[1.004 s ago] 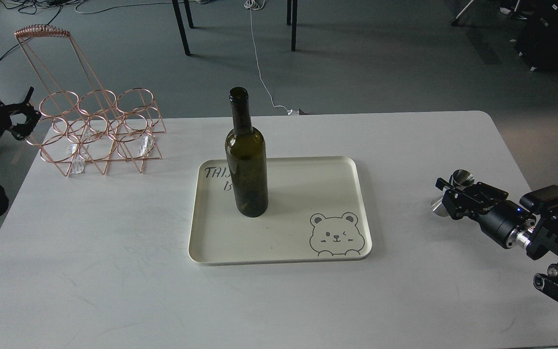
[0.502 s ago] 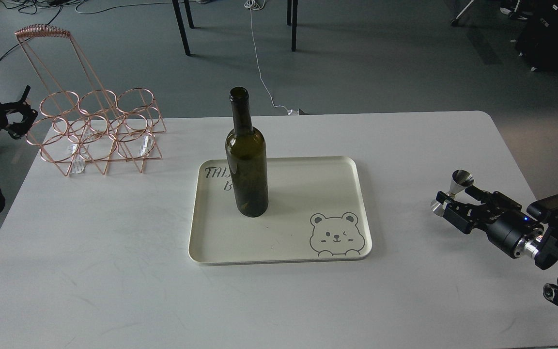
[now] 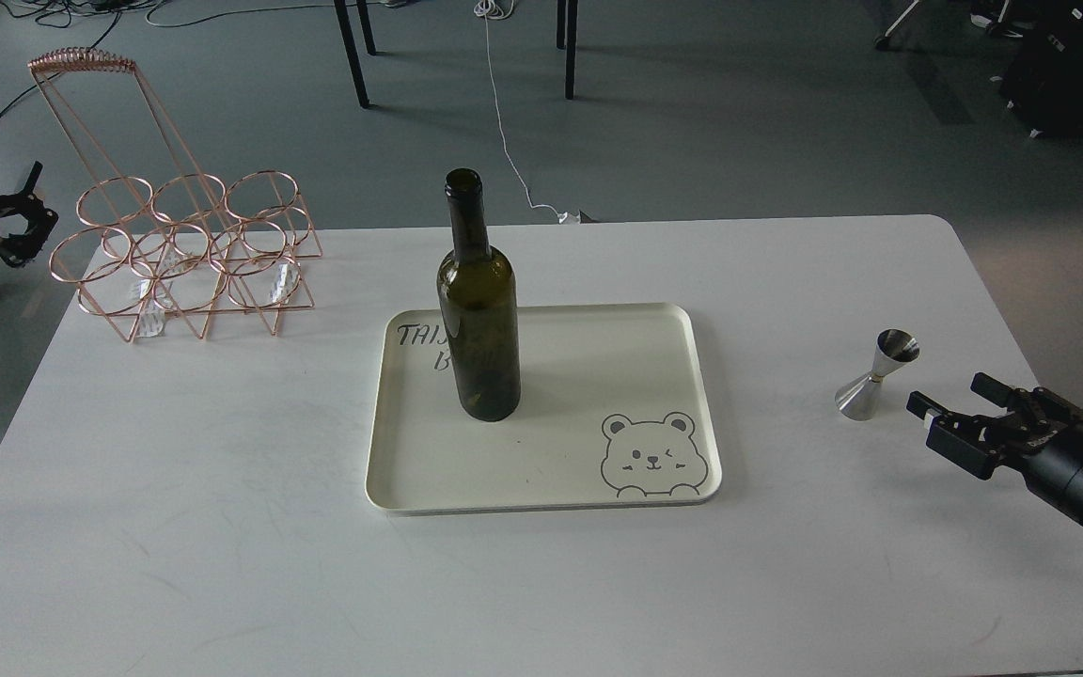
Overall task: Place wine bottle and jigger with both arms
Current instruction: 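Release the jigger and withdraw the right gripper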
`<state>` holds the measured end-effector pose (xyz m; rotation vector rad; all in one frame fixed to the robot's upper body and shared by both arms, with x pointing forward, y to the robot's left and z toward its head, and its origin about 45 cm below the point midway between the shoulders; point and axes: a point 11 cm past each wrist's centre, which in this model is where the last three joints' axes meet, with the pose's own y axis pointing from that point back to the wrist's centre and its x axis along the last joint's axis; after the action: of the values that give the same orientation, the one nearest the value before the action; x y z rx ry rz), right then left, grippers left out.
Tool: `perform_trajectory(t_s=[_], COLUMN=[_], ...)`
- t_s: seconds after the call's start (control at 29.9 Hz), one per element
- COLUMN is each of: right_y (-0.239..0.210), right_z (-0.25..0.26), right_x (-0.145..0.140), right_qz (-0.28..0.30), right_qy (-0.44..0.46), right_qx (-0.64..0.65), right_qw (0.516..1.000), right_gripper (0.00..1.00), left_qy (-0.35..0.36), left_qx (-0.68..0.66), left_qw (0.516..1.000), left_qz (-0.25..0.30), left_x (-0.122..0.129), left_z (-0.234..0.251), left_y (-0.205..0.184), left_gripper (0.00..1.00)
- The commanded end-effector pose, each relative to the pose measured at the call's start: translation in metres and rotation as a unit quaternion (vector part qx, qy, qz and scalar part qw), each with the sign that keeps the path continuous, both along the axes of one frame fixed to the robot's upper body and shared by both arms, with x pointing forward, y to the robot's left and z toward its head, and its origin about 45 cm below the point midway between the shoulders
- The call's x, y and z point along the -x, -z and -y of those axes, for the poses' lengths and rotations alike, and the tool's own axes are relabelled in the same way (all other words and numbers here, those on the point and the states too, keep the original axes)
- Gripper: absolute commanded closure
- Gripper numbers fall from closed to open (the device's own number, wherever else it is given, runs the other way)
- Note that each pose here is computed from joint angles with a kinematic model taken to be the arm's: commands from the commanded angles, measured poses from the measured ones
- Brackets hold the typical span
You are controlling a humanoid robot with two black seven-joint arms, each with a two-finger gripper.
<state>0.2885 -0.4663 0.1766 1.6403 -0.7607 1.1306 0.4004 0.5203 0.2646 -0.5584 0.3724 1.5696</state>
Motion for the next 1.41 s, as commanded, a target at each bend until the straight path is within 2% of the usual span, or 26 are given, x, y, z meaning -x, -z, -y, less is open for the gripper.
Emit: perform_trajectory(t_s=[0.0, 0.17, 0.3, 0.43, 0.54, 0.67, 0.87, 1.04, 1.17, 1.27, 1.37], right_y=[-0.04, -0.096, -0.164, -0.184, -0.18, -0.174, -0.17, -0.165, -0.153, -0.138, -0.127], right_z=[0.005, -0.003, -0.023, -0.048, -0.067, -0.077, -0.076, -0.059, -0.035, -0.016, -0.005], right_x=[-0.027, -0.071, -0.112, -0.141, -0.156, -0.169, -0.187, -0.199, -0.197, -0.191, -0.187], right_qz=[0.051, 0.131, 0.216, 0.244, 0.238, 0.204, 0.146, 0.096, 0.061, 0.061, 0.072], right_qy=[0.012, 0.046, 0.042, 0.059, 0.086, 0.126, 0.179, 0.192, 0.187, 0.193, 0.206], right_qx=[-0.005, -0.07, -0.118, -0.202, -0.283, -0.388, -0.552, -0.672, -0.773, -0.819, -0.832], right_qw=[0.999, 0.988, 0.968, 0.947, 0.925, 0.89, 0.802, 0.709, 0.603, 0.537, 0.51], right_gripper=[0.02, 0.01, 0.01, 0.01, 0.01, 0.01, 0.01, 0.01, 0.01, 0.01, 0.01], left_qy=[0.0, -0.001, -0.005, -0.006, 0.003, 0.018, 0.036, 0.07, 0.107, 0.138, 0.16], left_qx=[-0.001, -0.004, -0.012, -0.018, -0.02, -0.029, -0.047, -0.081, -0.146, -0.196, -0.226], left_qw=[1.0, 1.0, 1.0, 1.0, 1.0, 0.999, 0.998, 0.994, 0.982, 0.968, 0.956], left_qz=[0.0, 0.001, 0.0, -0.002, -0.006, 0.002, 0.017, 0.038, 0.059, 0.078, 0.095], left_x=[0.0, 0.001, 0.003, 0.005, 0.003, 0.002, 0.003, 0.005, 0.003, 0.01, 0.022], left_z=[0.0, -0.003, -0.01, -0.013, -0.008, -0.004, -0.002, 0.008, 0.024, 0.039, 0.05], left_y=[-0.001, -0.003, -0.008, -0.01, -0.01, -0.022, -0.046, -0.079, -0.115, -0.147, -0.175], left_gripper=[0.02, 0.02, 0.02, 0.02, 0.02, 0.02, 0.02, 0.02, 0.02, 0.02, 0.02])
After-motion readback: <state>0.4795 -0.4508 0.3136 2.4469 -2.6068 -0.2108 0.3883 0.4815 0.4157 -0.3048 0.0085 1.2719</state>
